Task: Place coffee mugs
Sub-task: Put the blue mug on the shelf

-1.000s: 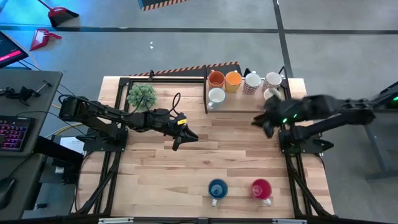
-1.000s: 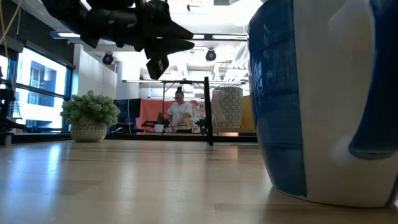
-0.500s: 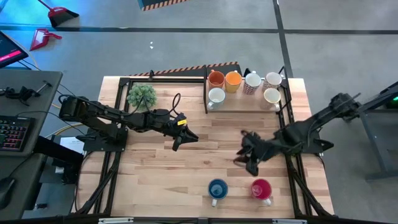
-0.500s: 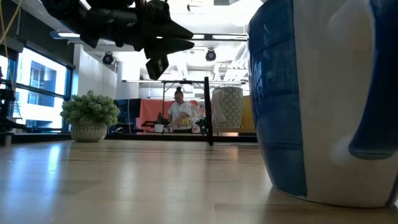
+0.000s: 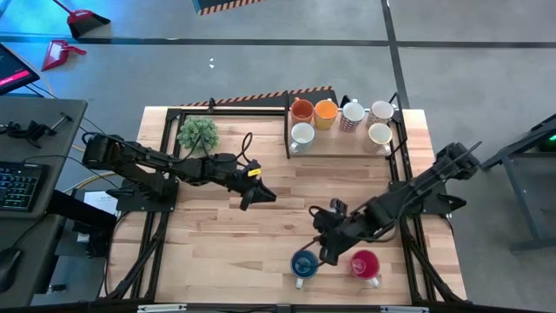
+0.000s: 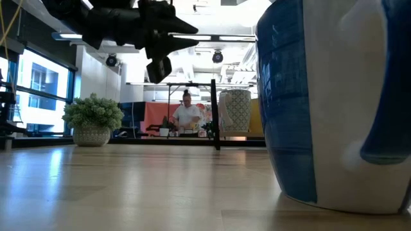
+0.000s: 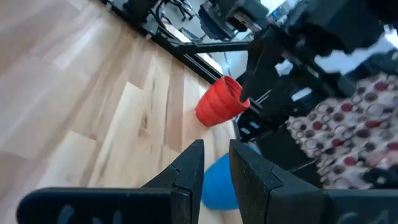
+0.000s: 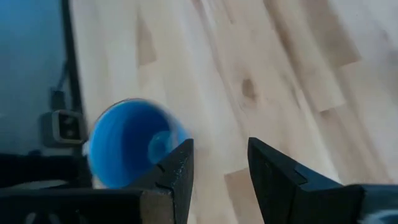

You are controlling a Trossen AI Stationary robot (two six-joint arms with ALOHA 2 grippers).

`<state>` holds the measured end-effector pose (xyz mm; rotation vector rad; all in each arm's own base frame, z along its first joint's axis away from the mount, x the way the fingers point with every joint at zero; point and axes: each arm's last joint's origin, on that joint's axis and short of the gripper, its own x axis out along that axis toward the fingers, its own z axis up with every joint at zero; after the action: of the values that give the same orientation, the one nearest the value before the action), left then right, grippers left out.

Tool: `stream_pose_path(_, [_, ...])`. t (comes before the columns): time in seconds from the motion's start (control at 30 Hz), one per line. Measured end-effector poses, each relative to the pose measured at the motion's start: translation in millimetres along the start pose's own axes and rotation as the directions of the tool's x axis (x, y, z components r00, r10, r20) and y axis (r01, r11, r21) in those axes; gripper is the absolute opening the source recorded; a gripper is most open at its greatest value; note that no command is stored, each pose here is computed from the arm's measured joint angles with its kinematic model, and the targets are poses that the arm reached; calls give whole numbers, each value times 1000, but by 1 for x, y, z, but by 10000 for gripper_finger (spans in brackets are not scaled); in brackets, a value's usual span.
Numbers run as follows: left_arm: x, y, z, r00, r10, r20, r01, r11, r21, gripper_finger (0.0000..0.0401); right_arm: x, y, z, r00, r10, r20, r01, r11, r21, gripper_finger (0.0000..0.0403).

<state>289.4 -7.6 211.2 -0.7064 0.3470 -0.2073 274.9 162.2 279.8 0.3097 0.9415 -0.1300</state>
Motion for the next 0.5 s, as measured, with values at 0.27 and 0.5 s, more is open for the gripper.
stream_pose_path(0.27, [3, -23, 5, 985, -144, 97, 144, 989, 6, 64, -28, -9, 14, 957, -258, 133, 248, 965, 84, 129])
stream_pose_path(0.5, [21, -99, 17, 984, -176, 37, 164, 960, 225, 64, -65, -30, 13, 917, -366, 160, 358, 930, 80, 129])
